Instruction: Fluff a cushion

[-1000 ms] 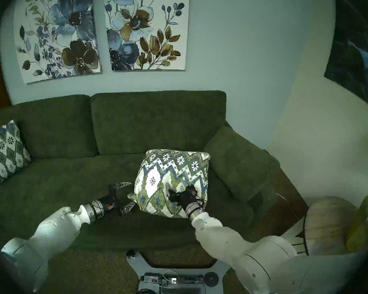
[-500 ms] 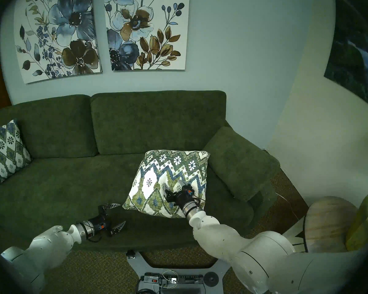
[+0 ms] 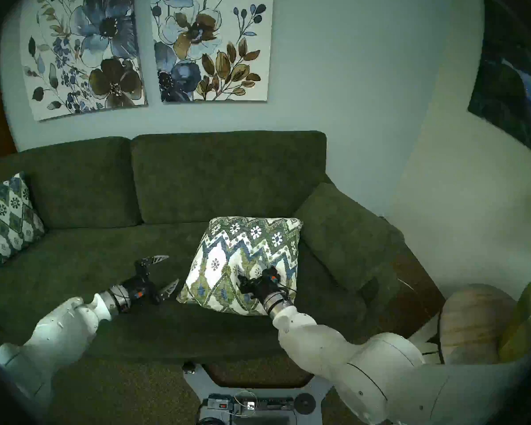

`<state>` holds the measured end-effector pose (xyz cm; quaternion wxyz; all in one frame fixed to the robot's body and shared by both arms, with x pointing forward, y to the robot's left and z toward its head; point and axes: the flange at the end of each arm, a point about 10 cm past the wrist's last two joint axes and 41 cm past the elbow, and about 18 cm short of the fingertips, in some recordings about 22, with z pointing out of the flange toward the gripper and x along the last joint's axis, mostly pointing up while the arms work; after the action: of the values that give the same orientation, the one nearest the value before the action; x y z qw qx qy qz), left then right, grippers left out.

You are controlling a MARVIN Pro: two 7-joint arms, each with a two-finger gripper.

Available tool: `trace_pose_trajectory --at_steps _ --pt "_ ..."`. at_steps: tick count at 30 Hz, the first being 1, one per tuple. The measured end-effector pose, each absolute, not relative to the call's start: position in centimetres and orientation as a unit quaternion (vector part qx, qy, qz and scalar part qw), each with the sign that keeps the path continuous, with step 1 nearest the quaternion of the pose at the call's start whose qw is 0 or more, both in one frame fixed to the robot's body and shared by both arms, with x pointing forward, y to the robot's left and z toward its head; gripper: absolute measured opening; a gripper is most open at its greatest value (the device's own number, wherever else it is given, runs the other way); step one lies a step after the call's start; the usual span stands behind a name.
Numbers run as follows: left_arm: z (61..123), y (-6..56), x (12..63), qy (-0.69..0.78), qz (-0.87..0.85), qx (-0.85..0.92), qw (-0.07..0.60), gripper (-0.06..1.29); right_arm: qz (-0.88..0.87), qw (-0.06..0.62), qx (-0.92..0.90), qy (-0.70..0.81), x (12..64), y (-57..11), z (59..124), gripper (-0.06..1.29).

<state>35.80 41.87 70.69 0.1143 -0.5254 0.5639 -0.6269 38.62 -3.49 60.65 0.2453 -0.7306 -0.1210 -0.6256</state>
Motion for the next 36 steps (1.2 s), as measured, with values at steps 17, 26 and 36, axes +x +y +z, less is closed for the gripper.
trace_pose_trajectory --at_steps 17,26,36 --pt "75.5 32.9 40.7 0.563 -0.7 -0.429 0.095 1.26 -0.629 0.236 -0.728 -0.136 37.5 -5.5 59.6 1.23" --pt "68.4 30.4 39.3 0.576 -0.632 -0.512 0.083 1.26 -0.635 0.235 -0.721 -0.147 37.0 -6.3 59.3 1.23" --pt "65.6 30.1 39.7 0.563 -0.599 -0.563 0.09 1.25 -0.639 0.239 -0.713 -0.165 36.1 -7.0 58.9 1.23"
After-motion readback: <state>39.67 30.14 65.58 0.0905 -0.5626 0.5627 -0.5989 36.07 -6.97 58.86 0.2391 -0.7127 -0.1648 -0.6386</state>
